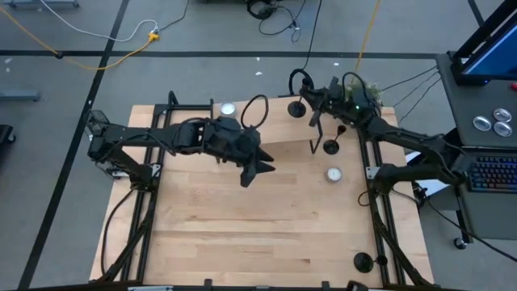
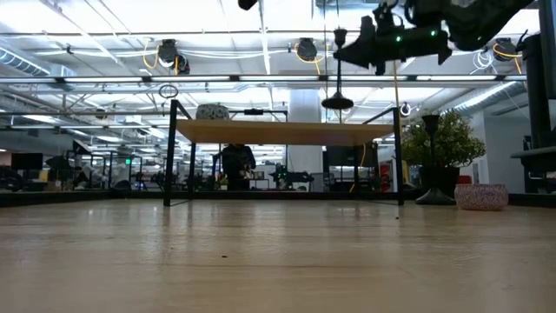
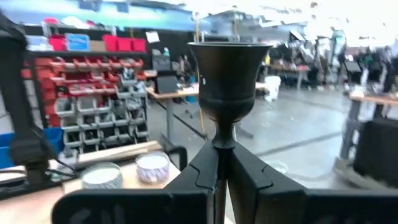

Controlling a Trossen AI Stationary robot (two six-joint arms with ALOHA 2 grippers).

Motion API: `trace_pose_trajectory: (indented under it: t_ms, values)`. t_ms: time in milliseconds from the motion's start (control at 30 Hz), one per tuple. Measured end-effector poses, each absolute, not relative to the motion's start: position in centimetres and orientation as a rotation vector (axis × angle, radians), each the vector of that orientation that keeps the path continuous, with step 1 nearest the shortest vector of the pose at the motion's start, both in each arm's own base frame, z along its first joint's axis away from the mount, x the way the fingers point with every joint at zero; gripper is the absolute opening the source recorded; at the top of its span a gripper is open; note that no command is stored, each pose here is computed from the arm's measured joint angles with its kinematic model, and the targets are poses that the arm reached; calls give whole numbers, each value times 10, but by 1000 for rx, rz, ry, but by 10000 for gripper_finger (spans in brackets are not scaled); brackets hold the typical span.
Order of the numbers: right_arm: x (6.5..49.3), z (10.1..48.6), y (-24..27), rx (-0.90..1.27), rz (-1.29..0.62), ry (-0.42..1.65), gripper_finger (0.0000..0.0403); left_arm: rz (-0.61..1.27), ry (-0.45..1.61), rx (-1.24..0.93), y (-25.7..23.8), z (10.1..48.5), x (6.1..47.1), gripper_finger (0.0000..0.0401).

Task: Pick & Place candle stick holders
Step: Put the bottom left black candle holder on the shelf

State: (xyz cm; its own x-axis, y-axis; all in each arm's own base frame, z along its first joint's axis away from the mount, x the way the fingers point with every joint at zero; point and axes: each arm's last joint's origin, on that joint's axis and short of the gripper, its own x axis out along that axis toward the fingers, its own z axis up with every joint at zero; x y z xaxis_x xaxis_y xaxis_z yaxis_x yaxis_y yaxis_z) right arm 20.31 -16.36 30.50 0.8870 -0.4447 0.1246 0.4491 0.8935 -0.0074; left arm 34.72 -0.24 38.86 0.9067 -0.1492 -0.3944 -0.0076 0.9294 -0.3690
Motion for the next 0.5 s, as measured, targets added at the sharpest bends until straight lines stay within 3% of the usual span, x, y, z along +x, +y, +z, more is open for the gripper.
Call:
trace_pose_trajectory:
  t_ms: [500]
  values:
    - [202, 280, -196, -8, -557, -42, 8, -189, 474, -342, 56, 384, 338, 164]
